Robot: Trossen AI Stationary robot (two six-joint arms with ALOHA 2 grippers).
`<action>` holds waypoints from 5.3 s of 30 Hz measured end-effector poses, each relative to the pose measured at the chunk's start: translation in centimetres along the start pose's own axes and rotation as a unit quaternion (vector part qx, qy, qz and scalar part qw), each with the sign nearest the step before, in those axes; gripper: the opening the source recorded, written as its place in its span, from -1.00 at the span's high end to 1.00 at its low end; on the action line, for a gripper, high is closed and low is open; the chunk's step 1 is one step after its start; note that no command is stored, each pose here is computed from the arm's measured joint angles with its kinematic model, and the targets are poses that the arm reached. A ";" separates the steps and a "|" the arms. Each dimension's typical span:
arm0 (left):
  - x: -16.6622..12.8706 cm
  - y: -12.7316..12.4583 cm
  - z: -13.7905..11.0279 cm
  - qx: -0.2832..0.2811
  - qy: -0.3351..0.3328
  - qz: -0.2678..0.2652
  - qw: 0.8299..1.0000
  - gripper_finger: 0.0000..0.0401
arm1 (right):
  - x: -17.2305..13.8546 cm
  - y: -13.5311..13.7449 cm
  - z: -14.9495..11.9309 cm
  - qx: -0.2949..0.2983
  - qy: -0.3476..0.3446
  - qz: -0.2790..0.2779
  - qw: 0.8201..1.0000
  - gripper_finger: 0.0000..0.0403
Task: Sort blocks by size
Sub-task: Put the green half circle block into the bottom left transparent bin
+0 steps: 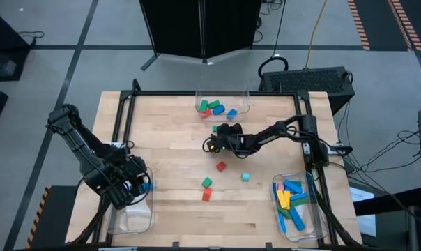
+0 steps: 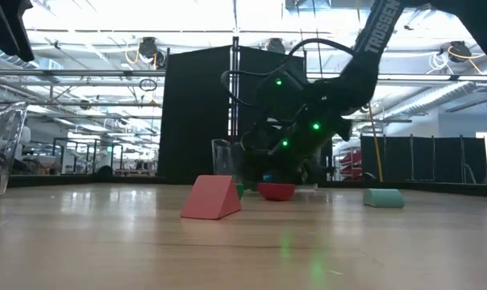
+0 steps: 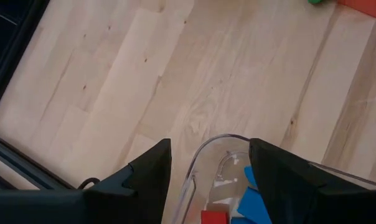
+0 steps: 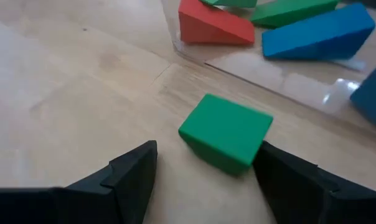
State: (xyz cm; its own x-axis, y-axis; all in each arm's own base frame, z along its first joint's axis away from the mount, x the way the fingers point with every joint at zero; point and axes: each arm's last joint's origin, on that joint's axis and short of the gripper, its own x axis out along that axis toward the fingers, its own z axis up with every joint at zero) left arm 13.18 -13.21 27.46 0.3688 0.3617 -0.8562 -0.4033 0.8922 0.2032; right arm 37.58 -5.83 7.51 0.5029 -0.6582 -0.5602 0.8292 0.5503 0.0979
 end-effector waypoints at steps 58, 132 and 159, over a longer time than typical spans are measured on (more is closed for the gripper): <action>4.4 -4.7 2.0 0.266 -0.212 0.144 0.929 -0.08 | -5.7 5.3 7.7 -0.015 0.126 0.503 0.855 0.16; 9.4 -5.2 6.0 0.252 -0.286 0.014 0.924 0.56 | -8.4 5.5 8.5 -0.104 0.104 0.545 0.826 -0.10; 1.0 -1.0 -0.7 0.114 0.125 -0.211 0.963 0.56 | -11.1 4.6 2.8 -0.334 0.216 0.358 0.845 -0.11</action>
State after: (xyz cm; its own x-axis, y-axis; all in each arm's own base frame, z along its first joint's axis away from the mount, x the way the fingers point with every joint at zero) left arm 13.38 -13.92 26.03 0.2352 -0.0966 -0.9671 -0.0579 0.9919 -0.1132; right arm 36.49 2.55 16.44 0.5612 0.1362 -0.8164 -0.0447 0.9899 0.1344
